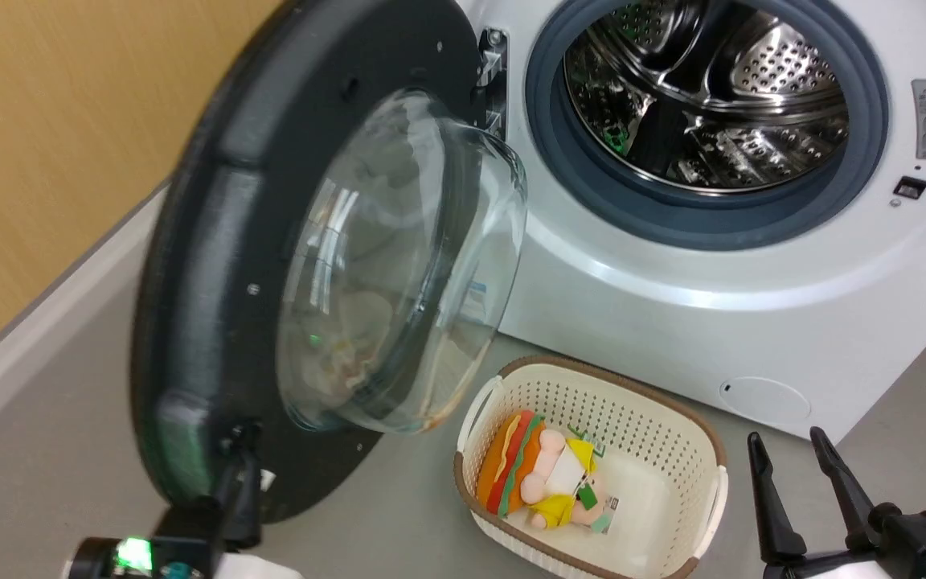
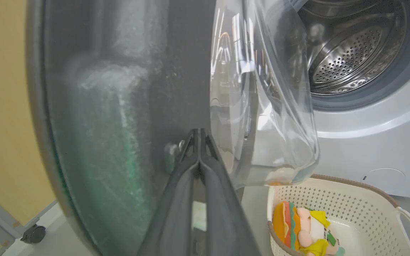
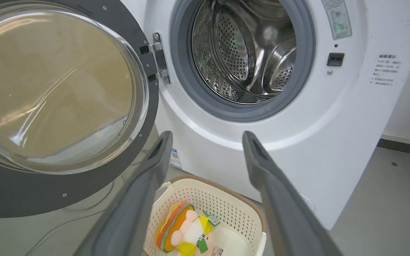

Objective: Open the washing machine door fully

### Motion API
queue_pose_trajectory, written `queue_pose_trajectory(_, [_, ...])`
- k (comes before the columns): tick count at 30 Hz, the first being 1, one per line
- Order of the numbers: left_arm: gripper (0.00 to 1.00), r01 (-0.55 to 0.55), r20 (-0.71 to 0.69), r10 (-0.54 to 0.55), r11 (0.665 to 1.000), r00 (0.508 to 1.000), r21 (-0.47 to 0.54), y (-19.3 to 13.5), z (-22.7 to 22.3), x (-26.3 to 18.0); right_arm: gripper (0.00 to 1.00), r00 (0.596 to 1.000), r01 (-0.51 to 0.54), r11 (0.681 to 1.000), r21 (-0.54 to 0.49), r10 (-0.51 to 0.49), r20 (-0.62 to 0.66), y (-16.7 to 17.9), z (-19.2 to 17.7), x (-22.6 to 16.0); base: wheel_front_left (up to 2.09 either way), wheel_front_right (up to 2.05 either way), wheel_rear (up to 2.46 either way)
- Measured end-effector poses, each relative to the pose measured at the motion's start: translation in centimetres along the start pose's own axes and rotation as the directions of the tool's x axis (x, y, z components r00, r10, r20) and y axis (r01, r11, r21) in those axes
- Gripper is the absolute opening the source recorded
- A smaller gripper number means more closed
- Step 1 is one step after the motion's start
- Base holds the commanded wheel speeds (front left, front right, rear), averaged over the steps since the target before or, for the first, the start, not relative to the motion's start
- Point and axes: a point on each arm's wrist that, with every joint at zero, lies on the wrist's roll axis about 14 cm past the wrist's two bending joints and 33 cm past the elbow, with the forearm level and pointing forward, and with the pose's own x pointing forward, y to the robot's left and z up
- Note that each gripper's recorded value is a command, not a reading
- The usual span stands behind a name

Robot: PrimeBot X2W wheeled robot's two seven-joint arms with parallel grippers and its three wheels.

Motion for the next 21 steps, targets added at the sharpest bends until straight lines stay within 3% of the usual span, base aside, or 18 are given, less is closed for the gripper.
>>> queue_pose_trajectory(21, [0.00,-0.301,-0.006,0.301,0.953,0.954,0.039,9.4,0.1,6.4,1.00,0.999,0.014,1.000,-0.010,-0.014,-0.049,-1.6,-2.9,2.5,0.00,0.00,0.00])
